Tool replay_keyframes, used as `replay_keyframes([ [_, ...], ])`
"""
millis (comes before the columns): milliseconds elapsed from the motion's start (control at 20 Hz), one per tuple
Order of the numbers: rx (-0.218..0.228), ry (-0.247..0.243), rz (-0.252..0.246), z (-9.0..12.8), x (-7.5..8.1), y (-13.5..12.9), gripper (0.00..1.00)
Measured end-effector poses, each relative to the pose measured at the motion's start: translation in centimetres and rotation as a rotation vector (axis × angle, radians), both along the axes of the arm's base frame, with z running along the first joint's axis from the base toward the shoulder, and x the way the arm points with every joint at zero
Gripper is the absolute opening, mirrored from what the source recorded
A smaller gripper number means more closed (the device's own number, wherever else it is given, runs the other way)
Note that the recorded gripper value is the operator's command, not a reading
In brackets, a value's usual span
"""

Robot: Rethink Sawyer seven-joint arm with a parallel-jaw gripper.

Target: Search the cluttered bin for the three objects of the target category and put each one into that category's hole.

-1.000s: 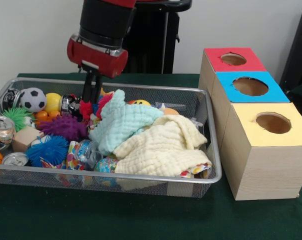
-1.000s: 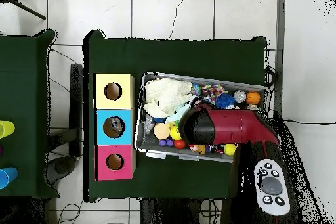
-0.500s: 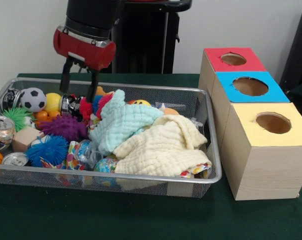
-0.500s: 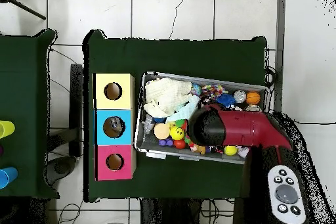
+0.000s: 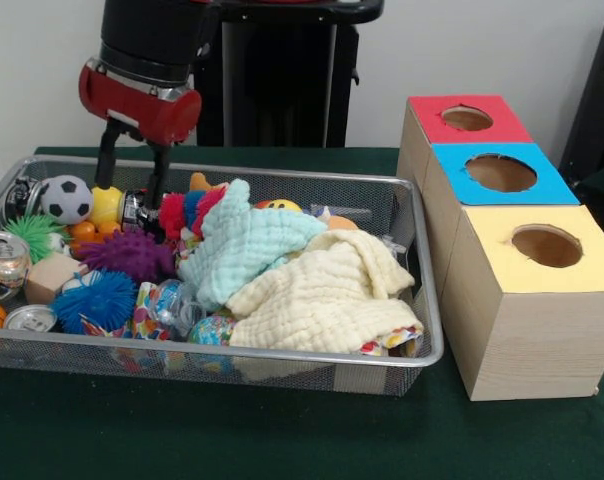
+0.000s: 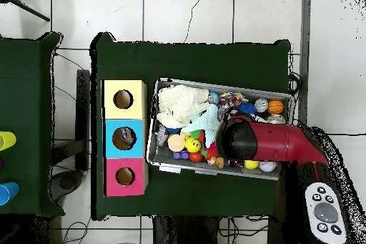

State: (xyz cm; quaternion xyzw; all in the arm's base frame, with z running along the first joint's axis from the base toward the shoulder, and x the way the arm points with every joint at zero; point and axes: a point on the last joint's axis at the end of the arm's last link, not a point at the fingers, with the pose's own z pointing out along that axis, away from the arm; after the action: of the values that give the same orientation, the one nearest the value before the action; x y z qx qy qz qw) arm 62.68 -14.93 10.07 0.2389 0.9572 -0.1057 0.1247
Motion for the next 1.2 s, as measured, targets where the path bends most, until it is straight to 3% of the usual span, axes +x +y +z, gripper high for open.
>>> replay_keyframes([
  [650,0.030,-0.026,0.020,-3.4,-0.6,0.7,1.00],
  [1200,0.085,-0.007,0.032,-9.0,-3.3,2.0,1.00],
])
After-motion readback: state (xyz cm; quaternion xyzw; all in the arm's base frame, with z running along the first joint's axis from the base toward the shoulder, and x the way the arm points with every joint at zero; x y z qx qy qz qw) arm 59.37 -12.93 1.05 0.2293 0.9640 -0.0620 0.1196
